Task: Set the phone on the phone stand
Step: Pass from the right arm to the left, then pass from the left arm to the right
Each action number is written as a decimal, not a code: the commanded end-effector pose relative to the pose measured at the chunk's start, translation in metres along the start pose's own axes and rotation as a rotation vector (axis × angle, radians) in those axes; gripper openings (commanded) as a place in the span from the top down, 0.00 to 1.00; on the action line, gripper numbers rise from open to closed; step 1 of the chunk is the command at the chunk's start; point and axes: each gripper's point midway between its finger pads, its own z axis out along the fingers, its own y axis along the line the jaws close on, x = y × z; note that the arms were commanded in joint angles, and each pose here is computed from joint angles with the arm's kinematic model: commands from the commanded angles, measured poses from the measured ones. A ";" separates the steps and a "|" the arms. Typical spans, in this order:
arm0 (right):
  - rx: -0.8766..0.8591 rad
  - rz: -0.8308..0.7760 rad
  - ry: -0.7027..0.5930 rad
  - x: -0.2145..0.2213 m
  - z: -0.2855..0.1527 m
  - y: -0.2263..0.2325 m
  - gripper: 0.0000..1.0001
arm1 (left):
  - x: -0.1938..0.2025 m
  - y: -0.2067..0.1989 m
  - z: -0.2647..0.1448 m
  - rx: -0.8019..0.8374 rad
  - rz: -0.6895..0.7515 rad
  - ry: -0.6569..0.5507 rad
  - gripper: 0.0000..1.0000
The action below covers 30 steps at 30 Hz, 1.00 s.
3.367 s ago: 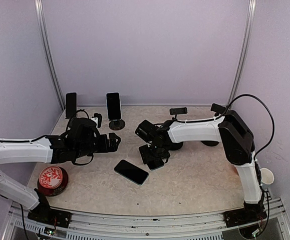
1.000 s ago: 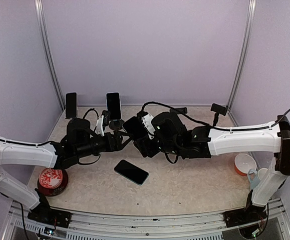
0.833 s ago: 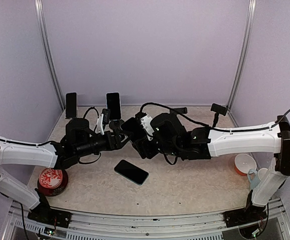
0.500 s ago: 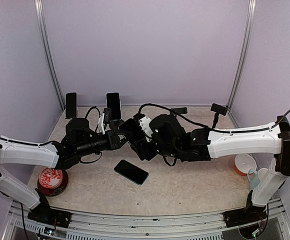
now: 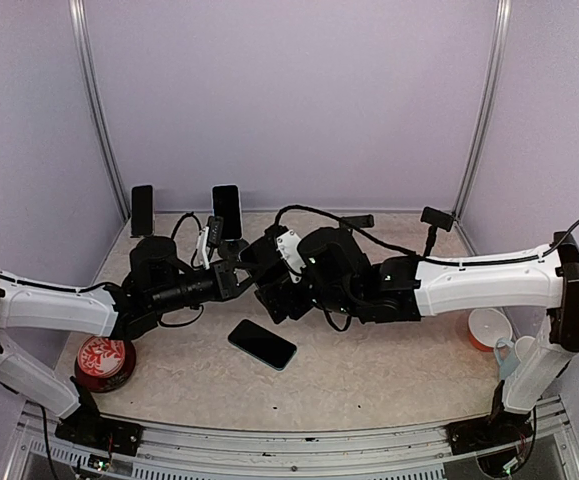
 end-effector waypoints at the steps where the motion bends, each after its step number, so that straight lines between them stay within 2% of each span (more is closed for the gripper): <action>1: -0.008 0.017 -0.084 -0.032 -0.013 0.005 0.00 | -0.006 -0.003 -0.002 0.014 0.020 -0.024 1.00; 5: -0.016 -0.016 -0.081 -0.032 -0.015 0.005 0.00 | -0.006 -0.003 -0.004 0.010 0.029 -0.022 1.00; 13: -0.308 -0.096 -0.072 -0.025 -0.035 0.041 0.00 | -0.006 -0.001 -0.015 0.011 0.066 -0.006 1.00; 20: -0.426 -0.059 -0.188 -0.046 -0.076 0.027 0.00 | -0.002 -0.011 -0.023 0.065 0.138 0.043 1.00; 30: -0.552 -0.099 -0.214 -0.053 -0.102 0.025 0.02 | 0.015 -0.039 -0.024 0.205 0.226 0.164 1.00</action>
